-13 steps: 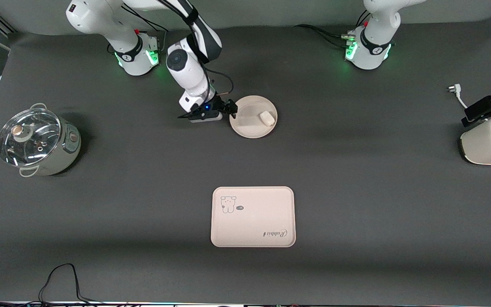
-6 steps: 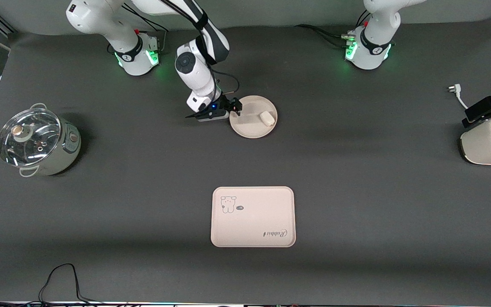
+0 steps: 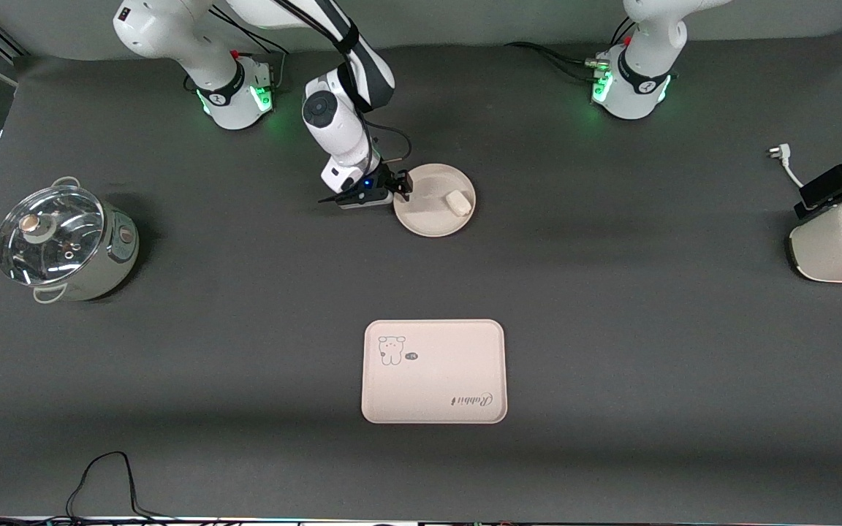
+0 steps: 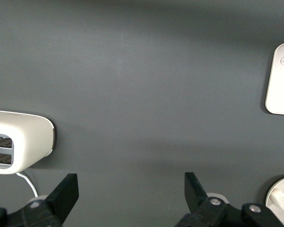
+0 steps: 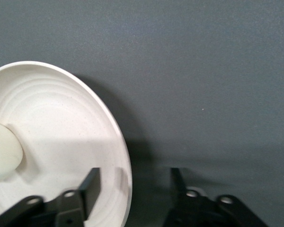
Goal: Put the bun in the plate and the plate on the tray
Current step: 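Lower the right gripper to the rim of the cream plate, then close the right gripper on the plate rim and lift it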
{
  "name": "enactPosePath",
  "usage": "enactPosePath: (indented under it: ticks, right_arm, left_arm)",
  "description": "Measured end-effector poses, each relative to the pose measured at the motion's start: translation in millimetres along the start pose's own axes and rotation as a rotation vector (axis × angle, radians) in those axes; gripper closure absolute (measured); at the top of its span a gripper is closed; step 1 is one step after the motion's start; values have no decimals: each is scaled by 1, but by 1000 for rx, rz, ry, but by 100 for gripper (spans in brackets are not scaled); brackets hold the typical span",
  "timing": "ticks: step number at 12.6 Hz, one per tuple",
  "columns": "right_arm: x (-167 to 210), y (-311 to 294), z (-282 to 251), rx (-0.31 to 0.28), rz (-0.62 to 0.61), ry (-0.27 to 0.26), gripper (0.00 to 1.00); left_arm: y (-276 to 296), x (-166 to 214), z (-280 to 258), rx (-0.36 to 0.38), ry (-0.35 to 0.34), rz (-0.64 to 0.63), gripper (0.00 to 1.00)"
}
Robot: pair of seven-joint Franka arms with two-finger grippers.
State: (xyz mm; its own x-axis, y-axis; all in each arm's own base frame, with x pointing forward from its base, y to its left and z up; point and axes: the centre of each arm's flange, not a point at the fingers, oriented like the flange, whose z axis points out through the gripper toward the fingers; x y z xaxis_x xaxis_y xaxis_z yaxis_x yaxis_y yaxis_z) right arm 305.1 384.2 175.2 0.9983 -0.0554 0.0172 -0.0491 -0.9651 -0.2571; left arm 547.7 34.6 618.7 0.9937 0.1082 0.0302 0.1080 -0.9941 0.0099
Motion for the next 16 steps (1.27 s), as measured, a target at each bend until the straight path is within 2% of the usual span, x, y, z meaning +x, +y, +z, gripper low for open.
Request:
enactPosePath:
  ticks: [1, 4, 5, 8, 11, 13, 16]
  right_arm:
    - [0, -1, 0, 1, 0, 1, 49]
    - [1, -2, -1, 4, 0, 1, 86]
    - [1, -3, -1, 5, 0, 2, 94]
    - [3, -5, -2, 9, 1, 0, 96]
    - [16, -16, -20, 38, 23, -59, 96]
    - [39, -22, -60, 90, 37, -108, 96]
    - [67, -26, -137, 151, -15, -146, 96]
  left_arm:
    - [0, 0, 0, 0, 0, 0, 0]
    - [-1, 2, 4, -1, -5, -1, 0]
    - [-1, 3, 6, -2, -8, -2, 0]
    - [-2, 6, 9, -3, -8, -4, 0]
    - [-4, 6, 10, -3, -9, -7, 0]
    - [-4, 7, 10, -3, -9, -7, 0]
    - [-5, 7, 11, -3, -9, -8, 0]
